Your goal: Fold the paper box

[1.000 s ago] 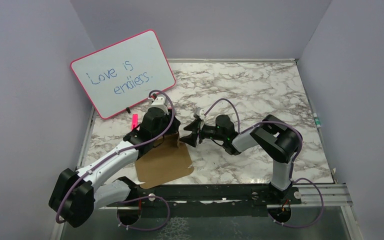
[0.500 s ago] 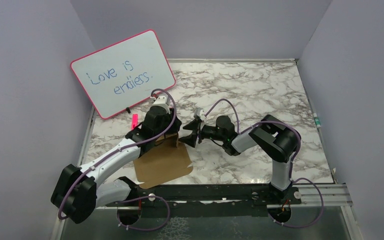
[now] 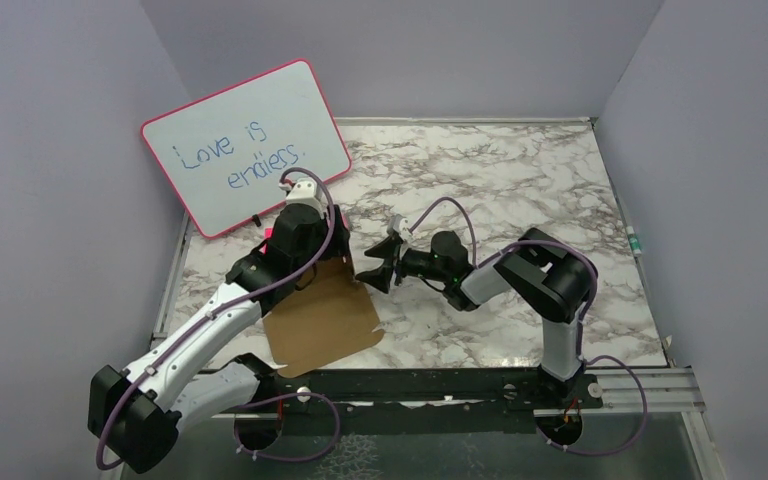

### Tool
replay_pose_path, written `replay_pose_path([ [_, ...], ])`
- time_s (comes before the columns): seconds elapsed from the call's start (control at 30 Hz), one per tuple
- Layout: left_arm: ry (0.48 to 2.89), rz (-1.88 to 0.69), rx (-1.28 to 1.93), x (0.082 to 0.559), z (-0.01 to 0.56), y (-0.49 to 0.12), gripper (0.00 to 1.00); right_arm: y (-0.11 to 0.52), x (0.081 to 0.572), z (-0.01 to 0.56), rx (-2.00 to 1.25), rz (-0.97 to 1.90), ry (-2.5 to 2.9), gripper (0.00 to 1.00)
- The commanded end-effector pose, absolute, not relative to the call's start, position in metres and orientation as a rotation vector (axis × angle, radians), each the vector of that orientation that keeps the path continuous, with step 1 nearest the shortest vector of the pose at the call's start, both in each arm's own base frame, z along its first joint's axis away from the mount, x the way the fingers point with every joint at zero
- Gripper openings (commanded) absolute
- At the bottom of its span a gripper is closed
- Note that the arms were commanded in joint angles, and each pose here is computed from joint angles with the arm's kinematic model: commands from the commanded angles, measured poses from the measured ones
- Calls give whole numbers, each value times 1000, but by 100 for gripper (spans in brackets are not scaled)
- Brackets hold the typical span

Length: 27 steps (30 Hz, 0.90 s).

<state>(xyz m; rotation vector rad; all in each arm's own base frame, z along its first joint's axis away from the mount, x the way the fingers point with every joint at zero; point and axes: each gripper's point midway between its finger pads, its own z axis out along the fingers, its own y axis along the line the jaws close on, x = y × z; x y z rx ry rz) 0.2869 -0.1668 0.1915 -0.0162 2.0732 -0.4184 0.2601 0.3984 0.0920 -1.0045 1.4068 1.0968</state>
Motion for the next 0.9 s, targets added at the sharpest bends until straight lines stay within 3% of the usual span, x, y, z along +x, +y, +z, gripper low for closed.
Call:
replay_pose_path([
  [0.0,2125,-205,-88,279,179,-126,68,409,263,90,-1030,1096,1376,69],
  [0.23,2230,-149,-67,277,148,-126,68,418,271,92,-1035,1094,1366,68],
  [0.63,2269,-326,-19,273,137,-156,47,428,277,94,-1049,1086,1342,68],
  [0.87,2274,-359,0,273,135,-162,46,429,287,94,-1056,1016,1328,65],
])
